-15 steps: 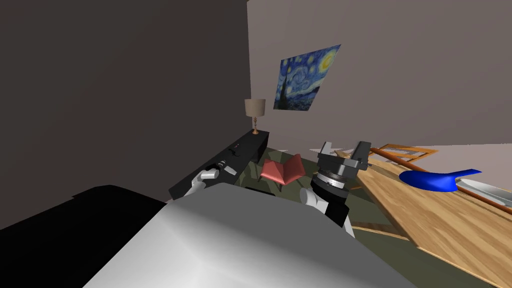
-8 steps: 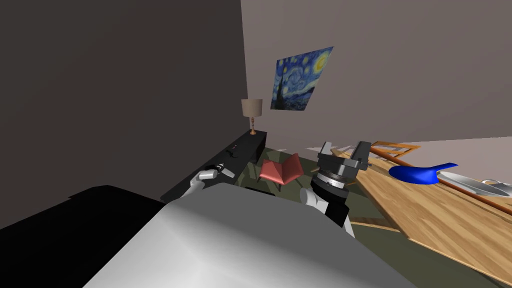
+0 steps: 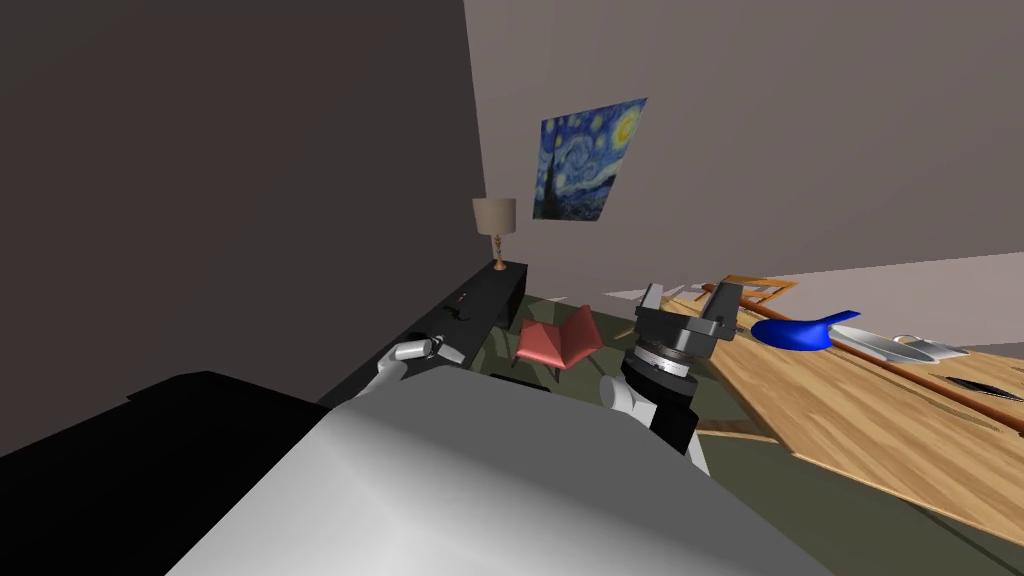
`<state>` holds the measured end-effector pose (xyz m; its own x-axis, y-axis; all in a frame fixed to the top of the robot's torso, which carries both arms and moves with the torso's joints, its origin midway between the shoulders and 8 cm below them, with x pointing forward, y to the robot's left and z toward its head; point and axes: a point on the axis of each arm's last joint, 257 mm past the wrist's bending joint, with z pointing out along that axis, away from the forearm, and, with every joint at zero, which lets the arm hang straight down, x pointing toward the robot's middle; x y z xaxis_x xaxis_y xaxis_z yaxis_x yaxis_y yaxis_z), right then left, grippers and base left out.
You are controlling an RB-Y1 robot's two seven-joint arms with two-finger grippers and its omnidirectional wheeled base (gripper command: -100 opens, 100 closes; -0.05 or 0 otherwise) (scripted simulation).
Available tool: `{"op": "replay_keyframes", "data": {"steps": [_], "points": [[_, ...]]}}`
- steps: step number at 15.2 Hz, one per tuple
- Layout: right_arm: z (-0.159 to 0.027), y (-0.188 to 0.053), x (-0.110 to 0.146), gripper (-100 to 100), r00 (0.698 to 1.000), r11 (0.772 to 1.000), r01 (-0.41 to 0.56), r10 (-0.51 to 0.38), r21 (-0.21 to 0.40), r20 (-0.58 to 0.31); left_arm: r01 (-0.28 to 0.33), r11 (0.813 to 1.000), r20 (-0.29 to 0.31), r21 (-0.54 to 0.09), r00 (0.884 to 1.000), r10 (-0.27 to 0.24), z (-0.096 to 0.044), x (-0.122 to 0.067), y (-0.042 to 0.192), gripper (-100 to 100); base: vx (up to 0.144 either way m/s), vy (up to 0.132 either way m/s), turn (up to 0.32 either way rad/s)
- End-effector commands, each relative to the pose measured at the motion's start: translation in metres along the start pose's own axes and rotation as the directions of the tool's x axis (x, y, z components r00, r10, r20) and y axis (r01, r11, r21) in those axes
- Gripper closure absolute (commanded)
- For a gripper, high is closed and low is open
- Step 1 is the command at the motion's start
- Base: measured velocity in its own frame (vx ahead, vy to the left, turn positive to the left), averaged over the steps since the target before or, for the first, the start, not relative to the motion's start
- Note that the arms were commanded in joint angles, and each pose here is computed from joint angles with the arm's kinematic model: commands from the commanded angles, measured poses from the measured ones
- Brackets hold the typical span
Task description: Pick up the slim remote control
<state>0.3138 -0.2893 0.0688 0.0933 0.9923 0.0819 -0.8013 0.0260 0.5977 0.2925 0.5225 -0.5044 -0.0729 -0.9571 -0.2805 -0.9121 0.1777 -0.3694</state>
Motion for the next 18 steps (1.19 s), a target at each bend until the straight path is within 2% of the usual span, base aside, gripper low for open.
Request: {"op": "replay_keyframes", "data": {"steps": [1,3,4,7,10,11,13,14,17,18], "points": [[0.000,0.000,0.000,0,1.000,1.000,0.000,0.000,0.000,0.000,0.006,0.998,-0.032,-0.068,0.999,-0.008,0.004,0.003,0.021,-100,0.057,0.019,-0.105],[0.000,0.000,0.000,0,1.000,1.000,0.000,0.000,0.000,0.000,0.006,0.997,-0.040,-0.083,0.999,-0.010,0.004,0.005,0.026,-100,0.048,0.017,-0.073],[0.000,0.000,0.000,0,1.000,1.000,0.000,0.000,0.000,0.000,0.011,0.992,-0.061,-0.125,0.998,-0.019,0.005,0.009,0.040,-100,0.036,0.013,-0.095],[0.000,0.000,0.000,0,1.000,1.000,0.000,0.000,0.000,0.000,0.014,0.984,-0.090,-0.175,0.995,-0.030,0.006,0.015,0.056,-100,0.042,0.017,-0.107],[0.000,0.000,0.000,0,1.000,1.000,0.000,0.000,0.000,0.000,0.017,0.968,-0.137,-0.249,0.989,-0.053,0.005,0.027,0.081,-100,0.046,0.020,-0.100],[0.000,0.000,0.000,0,1.000,1.000,0.000,0.000,0.000,0.000,0.017,0.968,-0.138,-0.251,0.989,-0.053,0.005,0.027,0.082,-100,0.044,0.019,-0.077],[0.000,0.000,0.000,0,1.000,1.000,0.000,0.000,0.000,0.000,0.017,0.951,-0.180,-0.309,0.981,-0.076,0.003,0.041,0.103,-100,0.053,0.013,-0.106],[0.000,0.000,0.000,0,1.000,1.000,0.000,0.000,0.000,0.000,0.017,0.951,-0.180,-0.309,0.981,-0.076,0.003,0.041,0.103,-100,0.058,0.015,-0.082],[0.000,0.000,0.000,0,1.000,1.000,0.000,0.000,0.000,0.000,0.015,0.930,-0.229,-0.366,0.968,-0.105,0.001,0.063,0.125,-100,0.058,0.014,-0.083],[0.000,0.000,0.000,0,1.000,1.000,0.000,0.000,0.000,0.000,0.016,0.939,-0.210,-0.345,0.973,-0.094,0.002,0.054,0.117,-100,0.039,0.015,-0.033]]}}
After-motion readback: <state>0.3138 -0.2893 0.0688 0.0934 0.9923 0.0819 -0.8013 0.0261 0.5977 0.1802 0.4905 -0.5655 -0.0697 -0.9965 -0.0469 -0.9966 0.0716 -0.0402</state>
